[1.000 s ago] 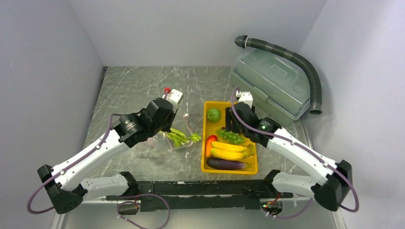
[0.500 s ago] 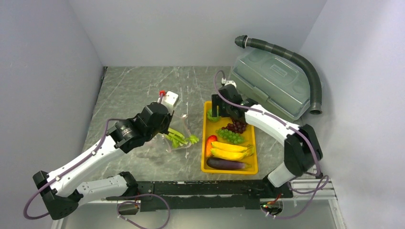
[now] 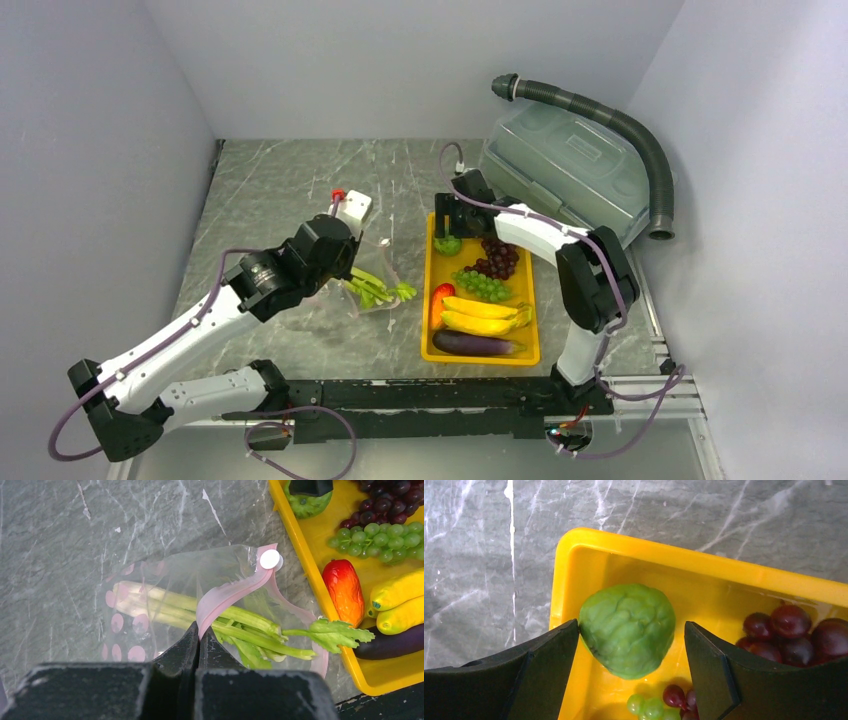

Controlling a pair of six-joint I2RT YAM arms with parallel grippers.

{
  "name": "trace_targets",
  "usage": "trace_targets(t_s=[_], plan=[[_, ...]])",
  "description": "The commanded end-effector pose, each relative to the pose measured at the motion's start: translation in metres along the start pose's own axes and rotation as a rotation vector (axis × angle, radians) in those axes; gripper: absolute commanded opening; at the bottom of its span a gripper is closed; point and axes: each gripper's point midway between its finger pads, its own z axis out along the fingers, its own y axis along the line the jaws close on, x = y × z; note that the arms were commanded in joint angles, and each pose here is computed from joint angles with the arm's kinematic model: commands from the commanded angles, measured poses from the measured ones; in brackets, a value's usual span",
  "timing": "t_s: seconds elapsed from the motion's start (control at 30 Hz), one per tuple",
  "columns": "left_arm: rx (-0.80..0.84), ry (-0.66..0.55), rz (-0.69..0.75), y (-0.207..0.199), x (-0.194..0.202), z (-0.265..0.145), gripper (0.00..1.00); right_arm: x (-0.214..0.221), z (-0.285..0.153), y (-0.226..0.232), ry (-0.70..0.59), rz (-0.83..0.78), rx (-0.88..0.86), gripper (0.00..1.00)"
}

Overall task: Place the food in the zip-top bag and seal the zipper
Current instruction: Pick up the fake vegetable from the bin.

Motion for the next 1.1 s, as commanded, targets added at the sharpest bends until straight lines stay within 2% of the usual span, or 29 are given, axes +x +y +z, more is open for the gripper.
trace_targets(t_s=[0.0,0.13,0.23,0.33,0.47,0.57,0.77,1.07], plan=[[-0.022,-0.067,-0.019,0.006,-0.015,-0.003,0.00,-0.019,0.008,0.016,-0.039,0.014,-0.062,0.81],[-0.029,-0.071,-0.017,0.008,-0.016,-0.004,0.00,-0.004,0.015,0.010,-0.012,0.019,-0.053,0.80],[-0.033,-0.071,-0.016,0.009,-0.015,-0.004,0.00,0.004,0.017,0.005,0.003,0.021,-0.037,0.74],[-0.033,-0.071,-0.016,0.009,-0.016,-0.004,0.00,0.005,0.012,0.002,-0.011,0.026,-0.029,0.64],[-0.037,-0.069,-0.017,0.009,-0.016,-0.004,0.00,-0.001,-0.002,0.000,-0.037,0.018,-0.017,0.40],[-0.037,-0.072,-0.020,0.010,-0.016,-0.005,0.00,-0.013,-0.025,0.000,-0.087,0.017,-0.015,0.31],[-0.038,-0.072,-0.017,0.009,-0.016,-0.004,0.00,-0.030,-0.084,0.030,-0.198,-0.014,-0.143,0.28],[-0.032,-0.068,-0.015,0.008,-0.016,-0.002,0.00,-0.022,-0.167,0.102,-0.306,-0.138,-0.409,0.28]])
